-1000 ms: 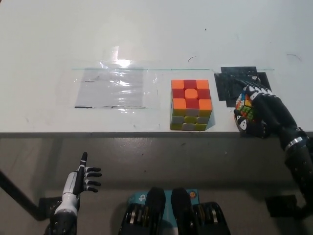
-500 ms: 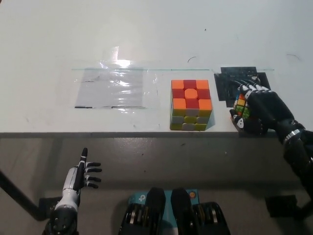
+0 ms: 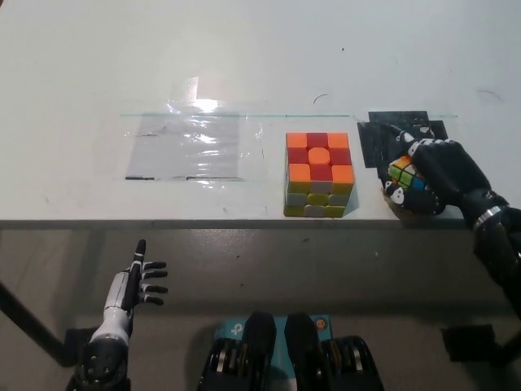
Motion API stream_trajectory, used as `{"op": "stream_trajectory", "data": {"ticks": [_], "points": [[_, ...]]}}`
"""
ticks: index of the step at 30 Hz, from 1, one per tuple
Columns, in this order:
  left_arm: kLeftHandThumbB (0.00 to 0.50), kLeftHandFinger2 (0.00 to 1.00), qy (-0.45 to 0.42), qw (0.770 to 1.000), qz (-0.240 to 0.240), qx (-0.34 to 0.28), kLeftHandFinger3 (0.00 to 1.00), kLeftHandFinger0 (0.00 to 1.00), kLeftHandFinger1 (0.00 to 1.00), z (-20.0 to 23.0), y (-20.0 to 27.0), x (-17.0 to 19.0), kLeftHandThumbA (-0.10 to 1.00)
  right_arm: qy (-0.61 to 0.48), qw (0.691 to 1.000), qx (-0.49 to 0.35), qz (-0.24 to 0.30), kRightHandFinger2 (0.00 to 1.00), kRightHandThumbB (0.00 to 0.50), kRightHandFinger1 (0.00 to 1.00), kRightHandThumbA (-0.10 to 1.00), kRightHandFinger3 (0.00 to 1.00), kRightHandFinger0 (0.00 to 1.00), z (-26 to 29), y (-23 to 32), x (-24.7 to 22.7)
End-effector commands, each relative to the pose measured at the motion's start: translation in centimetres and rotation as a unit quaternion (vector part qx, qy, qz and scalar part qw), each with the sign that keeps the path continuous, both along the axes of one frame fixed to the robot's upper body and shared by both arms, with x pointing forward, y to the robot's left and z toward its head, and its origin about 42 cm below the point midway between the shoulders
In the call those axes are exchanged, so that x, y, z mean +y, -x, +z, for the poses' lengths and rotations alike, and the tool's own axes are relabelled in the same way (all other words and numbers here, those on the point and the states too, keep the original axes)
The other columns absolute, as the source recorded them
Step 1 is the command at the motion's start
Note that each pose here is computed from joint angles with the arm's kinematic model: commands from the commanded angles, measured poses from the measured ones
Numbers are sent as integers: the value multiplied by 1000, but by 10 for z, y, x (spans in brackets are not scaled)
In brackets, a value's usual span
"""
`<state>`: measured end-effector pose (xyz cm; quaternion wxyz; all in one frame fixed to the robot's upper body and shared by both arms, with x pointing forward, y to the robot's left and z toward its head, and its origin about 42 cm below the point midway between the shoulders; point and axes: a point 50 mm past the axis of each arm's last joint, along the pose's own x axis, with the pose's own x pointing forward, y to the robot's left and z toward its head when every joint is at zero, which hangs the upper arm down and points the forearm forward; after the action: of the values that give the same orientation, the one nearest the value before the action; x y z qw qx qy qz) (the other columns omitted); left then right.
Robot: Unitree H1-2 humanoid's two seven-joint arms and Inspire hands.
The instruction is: The robot uses its right hand to pick up the small cube kept on the middle on the desk and place it on the bigger cube kept next to it
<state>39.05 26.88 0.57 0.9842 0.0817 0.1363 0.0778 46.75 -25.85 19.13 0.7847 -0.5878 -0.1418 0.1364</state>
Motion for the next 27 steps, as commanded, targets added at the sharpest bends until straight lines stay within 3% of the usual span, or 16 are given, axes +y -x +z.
{"op": "stream_trajectory", "data": {"ticks": [1, 3, 4, 6, 7, 9, 10, 14, 15, 16, 17, 19, 21, 24, 25, 27], "points": [[70, 594, -14, 999, -3, -40, 589, 427, 461, 19, -18, 5, 1000, 18, 999, -30, 21, 103, 17, 0, -99, 1000, 0, -8, 3, -3], [70, 597, -6, 999, 2, -34, 581, 442, 476, 19, -18, 5, 1000, 13, 998, -57, 30, 14, 0, 0, -100, 1000, 0, -10, 4, -3], [46, 610, -12, 999, 0, -35, 590, 456, 487, 20, -18, 5, 1000, 19, 997, -63, 33, 46, 0, 35, -100, 1000, 0, -12, 3, -2], [44, 614, -12, 999, -2, -38, 593, 467, 492, 19, -18, 5, 1000, 37, 995, -84, 43, 75, 0, 92, -100, 783, 18, -14, 3, -1], [52, 613, -14, 999, -1, -37, 594, 466, 491, 19, -18, 5, 1000, 45, 995, -82, 39, 112, 0, 112, -100, 601, 13, -16, 1, -1], [52, 623, -13, 999, -1, -36, 610, 483, 504, 19, -18, 5, 1000, 45, 995, -85, 35, 97, 0, 72, -100, 373, 0, -18, -1, -1], [50, 614, -13, 999, -2, -38, 599, 470, 494, 19, -18, 5, 1000, 46, 995, -86, 31, 99, 35, 67, -100, 310, 0, -19, -1, -2], [60, 631, -18, 999, 0, -35, 621, 478, 502, 20, -19, 4, 1000, 47, 994, -96, 22, 146, 2, 203, -100, 187, 34, -19, -3, -2], [40, 604, -14, 999, 1, -44, 594, 460, 484, 20, -19, 4, 1000, 46, 993, -103, 14, 180, 11, 265, -100, 168, 48, -19, -3, -2], [50, 606, -10, 999, 1, -44, 595, 462, 484, 20, -19, 4, 1000, 40, 993, -113, 12, 327, 1, 425, -100, 242, 97, -18, -3, -1], [57, 605, -8, 999, 0, -38, 594, 456, 483, 20, -20, 4, 1000, 32, 992, -124, 8, 400, 0, 471, -100, 278, 138, -17, -2, -1], [65, 604, -10, 999, -3, -37, 589, 452, 483, 20, -20, 4, 1000, 29, 991, -127, 0, 398, 0, 432, -100, 347, 171, -15, -2, 1], [59, 609, -15, 999, -3, -37, 592, 463, 487, 19, -19, 5, 1000, 21, 990, -141, -7, 334, 5, 375, -37, 165, 116, -16, -2, 1], [66, 629, -22, 999, -2, -35, 614, 481, 500, 19, -19, 5, 1000, 20, 989, -145, -17, 541, 0, 485, -57, 111, 135, -15, -2, 2], [53, 608, -12, 999, -1, -41, 602, 446, 478, 19, -19, 4, 1000, 12, 987, -159, -19, 726, 0, 566, -100, 104, 172, -16, -2, 2], [71, 617, -12, 999, -3, -39, 608, 459, 485, 19, -19, 4, 1000, 12, 987, -161, -23, 836, 0, 643, -100, 206, 265, -15, -2, 2]]}}
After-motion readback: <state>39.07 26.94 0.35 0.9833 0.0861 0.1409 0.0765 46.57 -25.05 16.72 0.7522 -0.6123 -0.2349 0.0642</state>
